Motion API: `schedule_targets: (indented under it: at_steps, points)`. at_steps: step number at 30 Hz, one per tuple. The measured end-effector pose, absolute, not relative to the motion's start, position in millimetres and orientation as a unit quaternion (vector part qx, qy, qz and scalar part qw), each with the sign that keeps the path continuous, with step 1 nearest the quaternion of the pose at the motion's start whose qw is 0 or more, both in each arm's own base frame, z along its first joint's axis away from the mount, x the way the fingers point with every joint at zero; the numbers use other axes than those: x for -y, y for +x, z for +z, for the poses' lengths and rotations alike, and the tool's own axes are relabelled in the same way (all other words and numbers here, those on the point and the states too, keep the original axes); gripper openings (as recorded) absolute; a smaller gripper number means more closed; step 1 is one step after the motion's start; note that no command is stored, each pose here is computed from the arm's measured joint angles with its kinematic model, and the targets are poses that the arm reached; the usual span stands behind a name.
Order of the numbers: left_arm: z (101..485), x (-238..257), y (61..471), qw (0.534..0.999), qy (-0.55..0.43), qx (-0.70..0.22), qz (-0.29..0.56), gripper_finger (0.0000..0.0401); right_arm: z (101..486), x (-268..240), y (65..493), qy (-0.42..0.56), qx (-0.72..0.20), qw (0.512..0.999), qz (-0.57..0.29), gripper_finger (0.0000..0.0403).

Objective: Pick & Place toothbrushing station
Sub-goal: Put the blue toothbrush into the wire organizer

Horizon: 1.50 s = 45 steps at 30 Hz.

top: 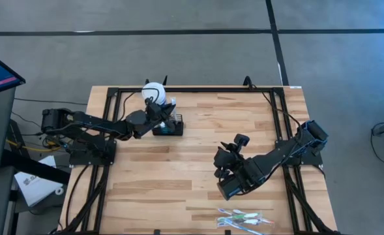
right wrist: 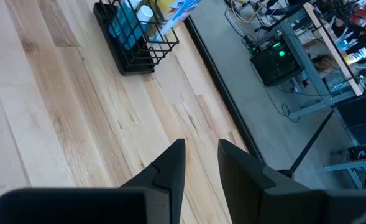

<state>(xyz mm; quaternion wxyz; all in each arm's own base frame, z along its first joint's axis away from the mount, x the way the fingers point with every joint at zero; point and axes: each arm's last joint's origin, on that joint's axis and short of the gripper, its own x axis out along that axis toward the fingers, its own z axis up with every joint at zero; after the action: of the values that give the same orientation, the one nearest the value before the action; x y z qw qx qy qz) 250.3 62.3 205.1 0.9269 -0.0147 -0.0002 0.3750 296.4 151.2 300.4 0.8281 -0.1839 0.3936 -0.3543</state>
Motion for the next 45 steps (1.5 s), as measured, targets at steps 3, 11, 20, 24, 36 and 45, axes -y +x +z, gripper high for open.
schedule_targets:
  at_steps: [3, 11, 20, 24, 36, 45]
  points:
    - [205.1, -62.3, 250.3, 0.927, -0.015, 0.001, 0.375, 0.0039, 300.4, -151.2, 296.4, -0.184, -0.394, 0.828, -0.354, 0.0085]
    - [205.5, -62.3, 250.3, 0.927, -0.015, 0.002, 0.375, 0.0045, 300.4, -151.2, 296.4, -0.184, -0.394, 0.828, -0.354, 0.0085]
    - [205.5, -62.3, 250.3, 0.927, -0.015, 0.003, 0.375, 0.0046, 300.4, -151.2, 296.4, -0.183, -0.394, 0.828, -0.354, 0.0085]
    - [205.5, -60.7, 250.7, 0.928, -0.015, 0.003, 0.372, 0.0046, 300.4, -151.3, 296.4, -0.183, -0.394, 0.828, -0.354, 0.0085]
    - [205.7, -59.1, 251.2, 0.929, -0.015, 0.003, 0.369, 0.0080, 300.4, -151.3, 296.4, -0.183, -0.394, 0.828, -0.354, 0.0085]
    - [205.7, -59.1, 251.2, 0.929, -0.015, 0.003, 0.369, 0.0086, 300.4, -151.3, 296.4, -0.183, -0.394, 0.828, -0.354, 0.0085]
